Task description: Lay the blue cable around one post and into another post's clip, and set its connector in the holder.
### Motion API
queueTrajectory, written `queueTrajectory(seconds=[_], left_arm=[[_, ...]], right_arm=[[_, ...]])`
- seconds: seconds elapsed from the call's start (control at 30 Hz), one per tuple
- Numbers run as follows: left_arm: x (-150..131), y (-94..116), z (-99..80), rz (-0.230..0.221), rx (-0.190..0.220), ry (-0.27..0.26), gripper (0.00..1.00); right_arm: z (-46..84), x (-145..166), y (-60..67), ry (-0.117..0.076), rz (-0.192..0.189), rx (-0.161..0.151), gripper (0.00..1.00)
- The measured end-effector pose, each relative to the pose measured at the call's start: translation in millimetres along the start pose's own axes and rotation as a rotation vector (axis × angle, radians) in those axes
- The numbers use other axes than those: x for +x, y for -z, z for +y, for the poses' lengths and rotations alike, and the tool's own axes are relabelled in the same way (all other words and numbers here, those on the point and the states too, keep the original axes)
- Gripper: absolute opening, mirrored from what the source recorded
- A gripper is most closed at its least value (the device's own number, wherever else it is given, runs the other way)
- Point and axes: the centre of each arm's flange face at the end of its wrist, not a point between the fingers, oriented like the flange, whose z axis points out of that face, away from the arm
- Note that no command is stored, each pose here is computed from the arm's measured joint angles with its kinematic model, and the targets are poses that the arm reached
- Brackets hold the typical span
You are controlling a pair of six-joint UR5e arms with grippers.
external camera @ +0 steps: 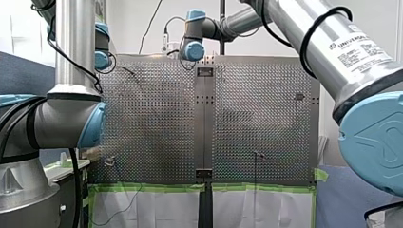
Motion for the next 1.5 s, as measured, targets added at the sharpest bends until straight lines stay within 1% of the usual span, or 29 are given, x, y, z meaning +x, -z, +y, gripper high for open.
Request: queueTrajectory(seconds=[0.07,0.17,0.3,0.57,0.67,0.83,1.03,1.23,1.33,1.43,1.47,1.5], left_arm=[[1,-1,1.2,0.001,-0.002,-0.001,0.17],[7,-4,8.2,0.014,-0.009,-0.006,0.17],[15,-7,15.8,0.033,-0.011,-0.011,0.17],[20,-9,19.1,0.044,-0.010,-0.013,0.17],[28,-11,23.8,0.062,-0.014,-0.014,0.17],[50,-13,34.0,0.113,-0.023,-0.022,0.17],[57,-13,35.6,0.129,-0.022,-0.023,0.17],[59,-13,33.3,0.137,-0.011,-0.021,0.17],[62,-13,32.4,0.144,-0.007,-0.019,0.17],[70,-13,33.5,0.162,-0.004,-0.018,0.17],[73,-13,34.3,0.168,-0.004,-0.017,0.20],[76,-13,35.1,0.176,-0.004,-0.017,0.20]], right_arm=[[1.1,-5,-1.2,0.001,-0.004,-0.002,0.00],[2.0,-12,-2.4,0.003,-0.011,-0.004,0.00],[4.7,-22,-4.1,0.004,-0.021,-0.019,0.00],[8.6,-40,-6.7,0.005,-0.040,-0.035,0.00],[10.2,-45,-7.3,0.004,-0.046,-0.040,0.00],[14.9,-52,-7.8,0.006,-0.063,-0.054,0.00],[22.0,-58,-8.1,0.008,-0.082,-0.070,0.00],[29.7,-65,-5.8,0.013,-0.122,-0.087,0.00],[33.9,-72,-4.1,0.019,-0.152,-0.096,0.00],[37.5,-82,-2.6,0.026,-0.181,-0.105,0.00],[38.3,-86,-2.0,0.030,-0.192,-0.108,0.00],[38.9,-89,-1.5,0.032,-0.200,-0.109,0.00]])
